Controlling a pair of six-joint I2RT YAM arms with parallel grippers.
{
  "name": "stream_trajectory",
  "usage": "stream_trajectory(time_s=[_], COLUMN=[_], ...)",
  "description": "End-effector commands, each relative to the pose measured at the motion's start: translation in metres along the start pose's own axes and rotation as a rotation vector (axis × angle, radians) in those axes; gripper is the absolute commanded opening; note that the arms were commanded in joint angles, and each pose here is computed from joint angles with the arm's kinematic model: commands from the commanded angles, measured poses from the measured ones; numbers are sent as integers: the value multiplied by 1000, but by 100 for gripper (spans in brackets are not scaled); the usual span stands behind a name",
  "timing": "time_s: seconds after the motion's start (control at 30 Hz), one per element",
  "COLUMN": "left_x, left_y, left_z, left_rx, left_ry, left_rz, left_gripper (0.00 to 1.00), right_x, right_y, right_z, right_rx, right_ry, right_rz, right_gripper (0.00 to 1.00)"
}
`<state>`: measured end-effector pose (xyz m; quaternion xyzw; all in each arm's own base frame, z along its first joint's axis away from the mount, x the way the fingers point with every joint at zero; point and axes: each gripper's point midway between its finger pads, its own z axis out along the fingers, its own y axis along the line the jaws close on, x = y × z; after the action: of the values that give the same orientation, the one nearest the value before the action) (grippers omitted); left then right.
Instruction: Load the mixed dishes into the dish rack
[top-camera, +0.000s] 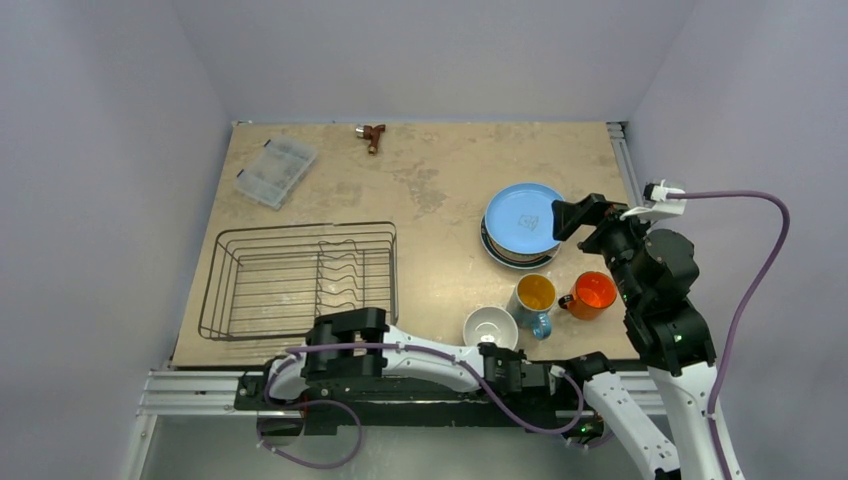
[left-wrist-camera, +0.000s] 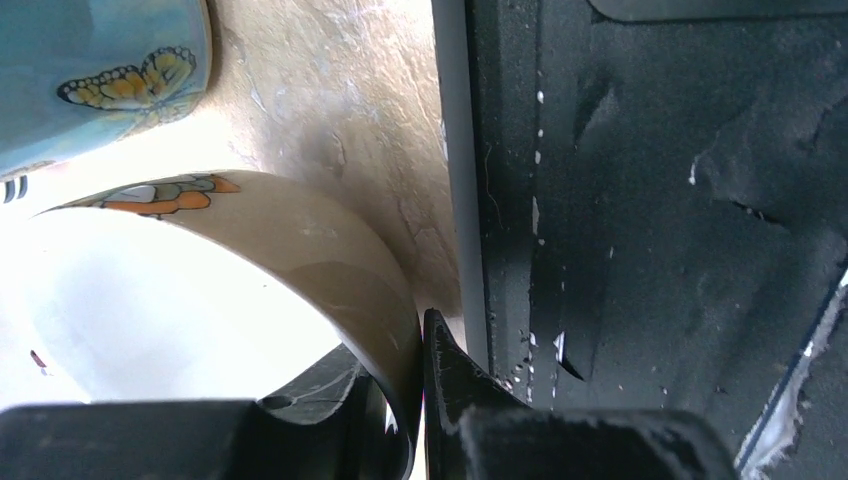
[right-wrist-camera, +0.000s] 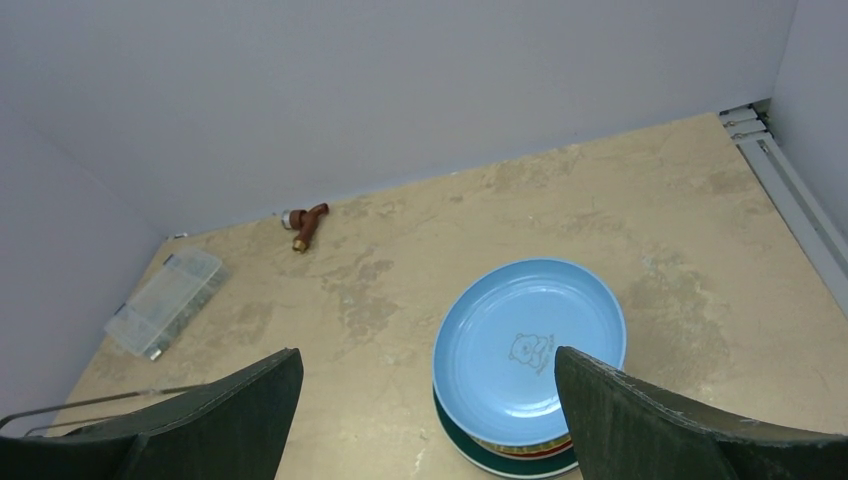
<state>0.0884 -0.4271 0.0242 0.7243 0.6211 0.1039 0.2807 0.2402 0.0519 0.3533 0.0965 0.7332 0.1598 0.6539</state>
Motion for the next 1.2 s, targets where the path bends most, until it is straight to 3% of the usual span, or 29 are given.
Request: stream_trajectory(time_s=[0.0,0.17,0.3,0.53,0.7,0.83,1.03,1.17], left_x=[-13,-15,-2,44,75,99,133,138], left_y=[35,74,126,224,267,305,340,353], left_z=[-47,-113,-165,-262,-280,-296,-321,-304], left_rx=[-32,-5,59,204,277,392,562,666], left_ry=[-96,-282,-469,-966,-1156,-1370,-1651,-1636], left_rz=[-63,-146,-332,-691,-893,-1016,-1067,-1147], left_gripper=[0,0,0,0,0,0,0,0], right_x=[-19,-14,0,57,90,110,134,133], right_y=[7,3,-5,27,77,109,160,192], right_z=[-7,-5,4,38,47,46,30,22], right_rx=[-24,-4,35,-131,-402,-503,-664,-749], right_ry=[-45,-7,25,232,349,383,427,385], right_rz=[-11,-52,-32,56,200,194,195,172], right_gripper=[99,99,99,99,99,99,99,99])
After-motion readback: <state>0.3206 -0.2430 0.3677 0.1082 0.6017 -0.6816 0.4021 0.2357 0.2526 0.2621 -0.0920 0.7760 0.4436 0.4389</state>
